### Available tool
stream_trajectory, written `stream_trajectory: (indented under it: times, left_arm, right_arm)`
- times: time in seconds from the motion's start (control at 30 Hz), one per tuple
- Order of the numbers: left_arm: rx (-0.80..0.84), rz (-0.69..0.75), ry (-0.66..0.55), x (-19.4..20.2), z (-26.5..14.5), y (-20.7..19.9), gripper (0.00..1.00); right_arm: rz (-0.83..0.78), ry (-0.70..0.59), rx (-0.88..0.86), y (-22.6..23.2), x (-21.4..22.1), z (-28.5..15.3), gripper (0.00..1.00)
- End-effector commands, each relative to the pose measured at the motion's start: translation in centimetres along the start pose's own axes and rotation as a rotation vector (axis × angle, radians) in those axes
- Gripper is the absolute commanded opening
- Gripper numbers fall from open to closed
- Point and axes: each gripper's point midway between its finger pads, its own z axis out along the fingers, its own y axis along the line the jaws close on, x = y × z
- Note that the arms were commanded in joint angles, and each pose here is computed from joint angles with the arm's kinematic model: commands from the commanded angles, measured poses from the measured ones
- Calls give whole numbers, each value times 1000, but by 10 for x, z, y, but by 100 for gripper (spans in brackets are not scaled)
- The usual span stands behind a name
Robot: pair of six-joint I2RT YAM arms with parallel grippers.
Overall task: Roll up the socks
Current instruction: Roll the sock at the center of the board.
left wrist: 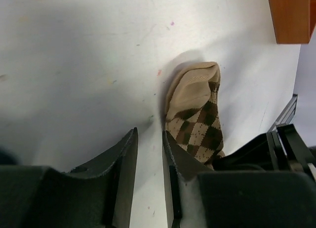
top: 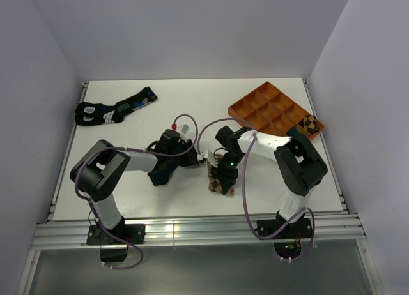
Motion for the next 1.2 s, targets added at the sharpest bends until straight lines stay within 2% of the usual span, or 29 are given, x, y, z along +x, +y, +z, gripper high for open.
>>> stream_trajectory:
  times: [0.0, 0.2, 0.33, 0.5, 0.6, 0.63, 0.73, 0.87, 1.17]
  left_arm:
    - [39, 1, -136, -31, -16, -18, 32]
    - [43, 11, -233, -34, -46, -21, 33]
    - [98, 82, -286, -16, -70, -20, 32]
    - [136, 171, -329, 4, -80, -24, 32]
    - [181, 313, -323, 21, -74, -50, 35]
    - [211, 364, -295, 32, -68, -68, 36]
    - [239, 476, -237, 48, -51, -91, 39]
    - [234, 584, -201, 52, -34, -100, 42]
    - [186, 690, -113, 63, -8, -89, 44]
  right_arm:
    - [77, 113, -13, -7, 30, 18, 24]
    - [102, 114, -81, -3, 26, 15, 24]
    - [128, 114, -116, -10, 19, 12, 24]
    - [159, 106, -163, -22, 10, 2, 24]
    - [200, 117, -204, -28, 6, 0, 24]
    - [210, 129, -222, -29, 8, 3, 24]
    - [228, 146, -238, -33, 6, 2, 24]
    - [244, 157, -264, -33, 5, 1, 24]
    - [246, 165, -274, -37, 7, 1, 24]
